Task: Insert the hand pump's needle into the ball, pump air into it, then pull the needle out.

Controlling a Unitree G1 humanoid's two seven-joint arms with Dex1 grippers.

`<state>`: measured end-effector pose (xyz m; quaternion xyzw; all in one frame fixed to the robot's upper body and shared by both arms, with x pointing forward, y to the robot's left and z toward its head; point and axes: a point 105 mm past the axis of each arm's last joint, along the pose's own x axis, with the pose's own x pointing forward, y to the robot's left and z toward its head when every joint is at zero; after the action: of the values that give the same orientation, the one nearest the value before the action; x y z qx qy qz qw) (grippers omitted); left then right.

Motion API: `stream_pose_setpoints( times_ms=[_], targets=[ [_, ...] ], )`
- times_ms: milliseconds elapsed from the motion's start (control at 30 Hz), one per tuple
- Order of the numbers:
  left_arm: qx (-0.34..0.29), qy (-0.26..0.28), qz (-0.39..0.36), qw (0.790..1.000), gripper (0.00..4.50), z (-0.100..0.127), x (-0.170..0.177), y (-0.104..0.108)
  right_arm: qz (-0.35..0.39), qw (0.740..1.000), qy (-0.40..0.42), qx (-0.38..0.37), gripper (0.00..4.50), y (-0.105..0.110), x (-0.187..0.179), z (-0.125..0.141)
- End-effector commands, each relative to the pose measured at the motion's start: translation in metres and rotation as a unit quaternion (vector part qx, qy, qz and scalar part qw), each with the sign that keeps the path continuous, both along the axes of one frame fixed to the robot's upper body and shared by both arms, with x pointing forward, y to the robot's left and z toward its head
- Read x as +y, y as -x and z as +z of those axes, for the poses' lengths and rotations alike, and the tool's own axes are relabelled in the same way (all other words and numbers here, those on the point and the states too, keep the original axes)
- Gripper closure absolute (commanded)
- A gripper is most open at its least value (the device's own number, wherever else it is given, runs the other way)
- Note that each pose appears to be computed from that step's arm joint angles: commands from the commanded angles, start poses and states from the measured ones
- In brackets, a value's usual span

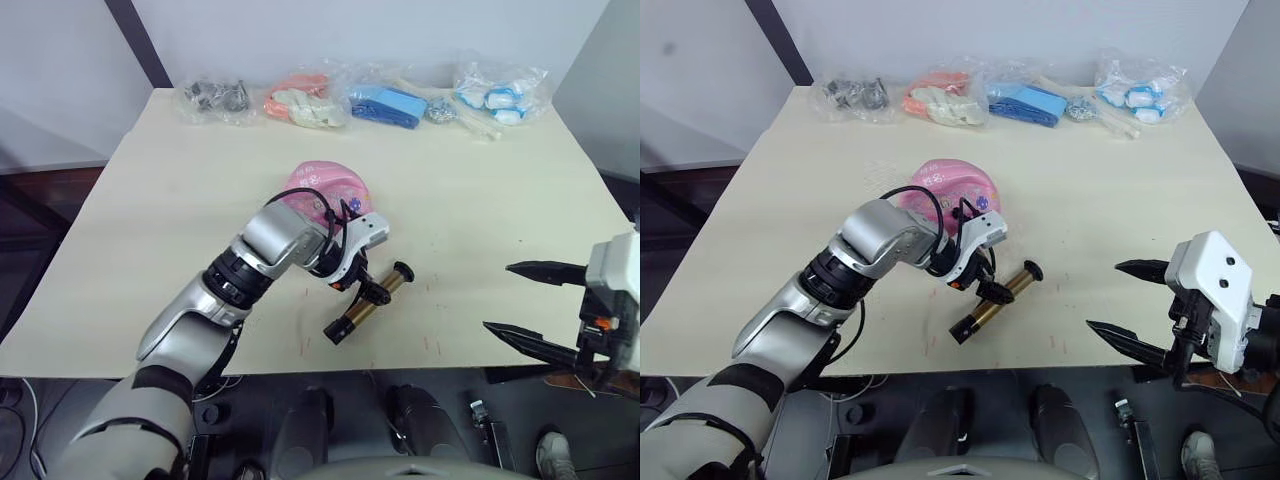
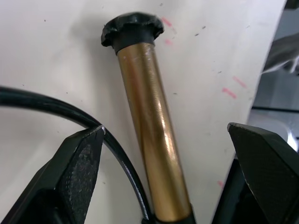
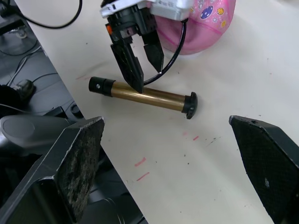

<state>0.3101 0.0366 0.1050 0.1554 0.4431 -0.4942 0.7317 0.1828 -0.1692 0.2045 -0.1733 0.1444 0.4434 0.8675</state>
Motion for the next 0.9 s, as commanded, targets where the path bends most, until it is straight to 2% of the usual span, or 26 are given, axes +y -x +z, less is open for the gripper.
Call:
stream_pose_setpoints(
  times_ms=[33, 200, 533, 567, 600, 633, 667, 700, 767, 800, 833, 900],
  targets=[
    [-0.014, -0.007, -0.022, 1.0, 0.0, 0.001, -0.013, -0.004, 0.007, 1.0, 0.007, -0.018, 0.03, 0.0, 0.004, 0.003],
    [-0.017, -0.034, -0.037, 0.999, 0.0, -0.014, -0.026, -0.007, 0.003, 1.0, 0.006, -0.019, 0.03, -0.001, 0.006, 0.0],
    [-0.012, -0.078, -0.056, 0.995, 0.0, -0.038, -0.027, -0.007, -0.005, 1.0, 0.008, -0.021, 0.03, -0.002, 0.007, -0.004],
    [-0.012, -0.08, -0.057, 0.995, 0.54, -0.04, -0.027, -0.007, -0.006, 1.0, 0.008, -0.021, 0.0, -0.002, 0.007, -0.005],
    [-0.012, -0.081, -0.059, 0.995, 0.65, -0.042, -0.027, -0.007, -0.006, 1.0, 0.009, -0.022, 0.0, -0.002, 0.007, -0.005],
    [-0.012, -0.082, -0.06, 0.995, 0.96, -0.043, -0.027, -0.007, -0.007, 1.0, 0.01, -0.023, 0.0, -0.002, 0.007, -0.005],
    [-0.011, -0.08, -0.061, 0.995, 1.54, -0.044, -0.028, -0.007, -0.008, 1.0, 0.01, -0.023, 0.0, -0.003, 0.007, -0.005],
    [-0.011, -0.079, -0.062, 0.995, 1.83, -0.044, -0.028, -0.006, -0.008, 1.0, 0.01, -0.024, 0.0, -0.003, 0.007, -0.005],
    [-0.009, -0.07, -0.061, 0.996, 2.88, -0.042, -0.031, -0.006, -0.009, 1.0, 0.008, -0.024, 0.0, -0.003, 0.007, -0.005],
    [-0.006, -0.06, -0.058, 0.997, 3.22, -0.038, -0.033, -0.006, -0.011, 1.0, 0.008, -0.024, 0.0, -0.003, 0.006, -0.005],
    [-0.004, -0.052, -0.055, 0.997, 3.42, -0.035, -0.034, -0.005, -0.012, 1.0, 0.008, -0.023, 0.0, -0.003, 0.006, -0.006],
    [0.0, -0.038, -0.052, 0.998, 3.46, -0.026, -0.031, -0.004, -0.015, 1.0, 0.008, -0.02, 0.0, -0.003, 0.005, -0.007]
  ],
)
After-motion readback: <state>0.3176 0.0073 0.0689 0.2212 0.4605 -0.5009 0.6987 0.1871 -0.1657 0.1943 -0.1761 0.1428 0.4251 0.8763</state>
